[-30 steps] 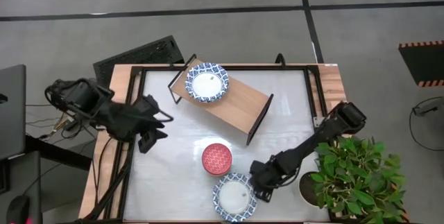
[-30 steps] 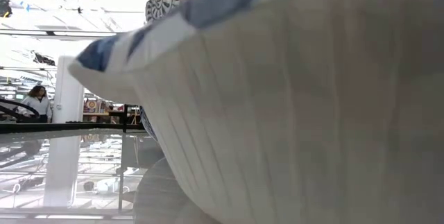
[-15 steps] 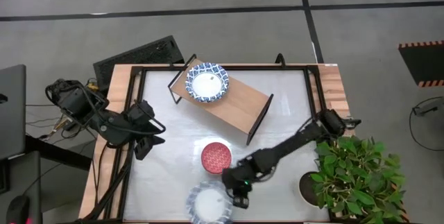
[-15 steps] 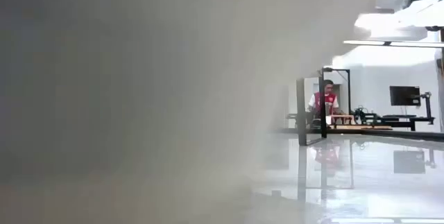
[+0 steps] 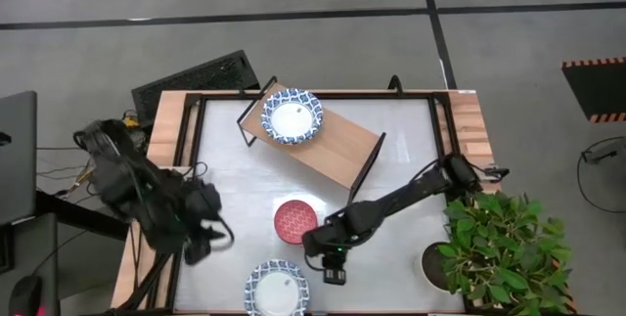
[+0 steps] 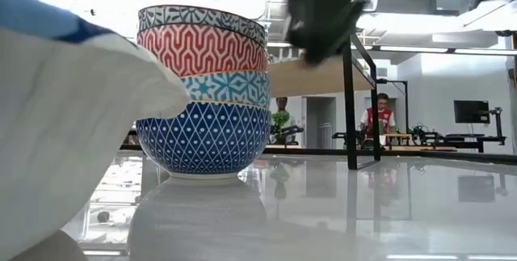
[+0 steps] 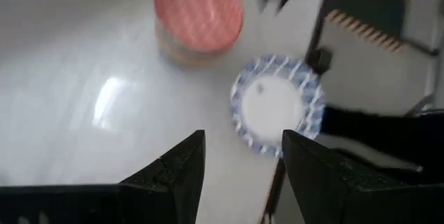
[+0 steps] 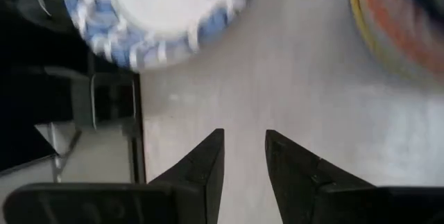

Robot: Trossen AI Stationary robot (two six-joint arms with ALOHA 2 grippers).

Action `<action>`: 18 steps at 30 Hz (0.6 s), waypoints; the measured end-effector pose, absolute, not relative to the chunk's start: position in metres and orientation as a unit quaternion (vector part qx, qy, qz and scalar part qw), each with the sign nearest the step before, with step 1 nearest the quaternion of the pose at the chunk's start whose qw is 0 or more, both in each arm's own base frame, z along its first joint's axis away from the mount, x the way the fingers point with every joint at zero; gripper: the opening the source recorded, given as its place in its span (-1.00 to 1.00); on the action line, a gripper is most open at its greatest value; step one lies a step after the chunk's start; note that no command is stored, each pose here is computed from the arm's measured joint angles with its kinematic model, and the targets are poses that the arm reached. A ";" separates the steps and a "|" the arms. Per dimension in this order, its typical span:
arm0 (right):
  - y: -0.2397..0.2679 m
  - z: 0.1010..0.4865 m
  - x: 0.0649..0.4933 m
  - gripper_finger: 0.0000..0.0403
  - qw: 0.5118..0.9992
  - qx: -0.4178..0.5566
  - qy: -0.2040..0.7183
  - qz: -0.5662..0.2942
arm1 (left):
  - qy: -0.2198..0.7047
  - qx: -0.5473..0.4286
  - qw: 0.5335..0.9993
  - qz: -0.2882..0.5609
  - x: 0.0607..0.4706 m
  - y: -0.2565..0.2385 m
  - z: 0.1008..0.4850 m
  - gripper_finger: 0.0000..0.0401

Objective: Place and stack bowls onto a shelf
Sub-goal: Stack the white bowl on top of the white bowl on the shelf

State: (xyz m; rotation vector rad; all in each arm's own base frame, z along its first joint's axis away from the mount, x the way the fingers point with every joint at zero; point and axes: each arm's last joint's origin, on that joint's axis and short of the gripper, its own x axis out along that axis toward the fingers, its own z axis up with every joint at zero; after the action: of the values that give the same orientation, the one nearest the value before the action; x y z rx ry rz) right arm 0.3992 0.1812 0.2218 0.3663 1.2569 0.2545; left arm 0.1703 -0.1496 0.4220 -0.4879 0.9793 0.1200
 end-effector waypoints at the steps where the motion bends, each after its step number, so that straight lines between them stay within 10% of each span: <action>1: 0.183 0.225 0.397 -0.35 0.786 0.174 0.582 0.117 | 0.478 -0.232 0.844 0.068 0.172 -0.156 0.412 -0.12; 18: 0.214 0.279 0.329 -0.35 0.794 0.165 0.585 -0.005 | 0.482 -0.341 0.801 0.101 0.174 -0.198 0.257 0.07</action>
State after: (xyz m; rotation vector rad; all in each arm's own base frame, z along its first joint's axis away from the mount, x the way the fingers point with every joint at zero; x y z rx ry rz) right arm 0.3290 0.2139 0.2785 0.3543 1.2574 -0.0109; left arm 0.1743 -0.1982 0.2566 -0.7306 1.0337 0.2158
